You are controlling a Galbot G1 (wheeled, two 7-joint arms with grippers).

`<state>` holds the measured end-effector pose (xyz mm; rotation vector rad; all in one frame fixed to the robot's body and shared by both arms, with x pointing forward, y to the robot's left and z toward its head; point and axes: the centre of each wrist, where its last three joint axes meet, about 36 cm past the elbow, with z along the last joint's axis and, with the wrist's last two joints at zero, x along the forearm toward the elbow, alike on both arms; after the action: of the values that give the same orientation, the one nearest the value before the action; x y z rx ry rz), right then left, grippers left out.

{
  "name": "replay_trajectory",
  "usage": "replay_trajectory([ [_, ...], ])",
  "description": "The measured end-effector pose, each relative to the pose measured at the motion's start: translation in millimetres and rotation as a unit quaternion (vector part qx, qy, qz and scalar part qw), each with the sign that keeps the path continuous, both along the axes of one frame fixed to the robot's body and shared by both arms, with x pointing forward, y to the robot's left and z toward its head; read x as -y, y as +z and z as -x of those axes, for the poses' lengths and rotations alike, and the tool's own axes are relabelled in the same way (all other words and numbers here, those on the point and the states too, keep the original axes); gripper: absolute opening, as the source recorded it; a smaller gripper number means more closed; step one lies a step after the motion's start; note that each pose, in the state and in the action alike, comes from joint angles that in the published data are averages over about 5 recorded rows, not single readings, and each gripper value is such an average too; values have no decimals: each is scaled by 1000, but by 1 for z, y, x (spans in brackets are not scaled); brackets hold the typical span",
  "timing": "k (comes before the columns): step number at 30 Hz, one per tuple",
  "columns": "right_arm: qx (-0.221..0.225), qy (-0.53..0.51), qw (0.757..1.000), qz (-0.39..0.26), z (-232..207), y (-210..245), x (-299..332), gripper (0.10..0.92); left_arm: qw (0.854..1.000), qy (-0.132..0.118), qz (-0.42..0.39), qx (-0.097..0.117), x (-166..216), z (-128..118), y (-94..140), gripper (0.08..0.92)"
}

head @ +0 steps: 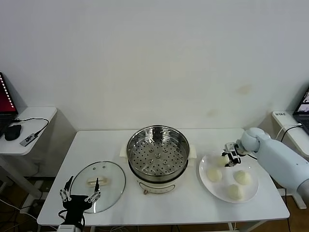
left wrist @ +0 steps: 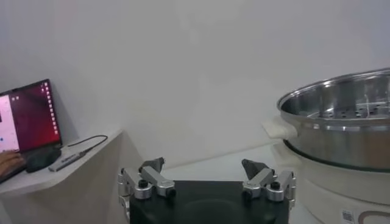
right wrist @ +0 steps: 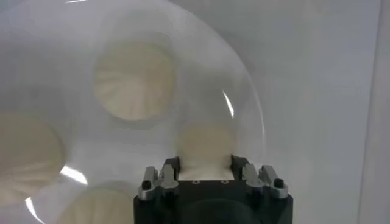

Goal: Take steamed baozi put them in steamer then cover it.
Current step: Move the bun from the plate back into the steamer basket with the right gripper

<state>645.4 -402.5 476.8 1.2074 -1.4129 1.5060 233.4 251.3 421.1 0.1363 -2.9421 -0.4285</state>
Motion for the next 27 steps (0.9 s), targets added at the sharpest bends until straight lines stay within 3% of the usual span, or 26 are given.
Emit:
replay_trajectory([
  [13,59,35,997,-29,0,123,-21,560,1000,-12,0,-2,2,-3,-3,823],
  [21,95,94,990,-52,-8,194,-79,560,1000,-13,2,-8,-1,-5,-8,823],
  [27,102,153,981,-61,-16,219,-137,560,1000,-9,3,-10,-5,-7,-11,823],
])
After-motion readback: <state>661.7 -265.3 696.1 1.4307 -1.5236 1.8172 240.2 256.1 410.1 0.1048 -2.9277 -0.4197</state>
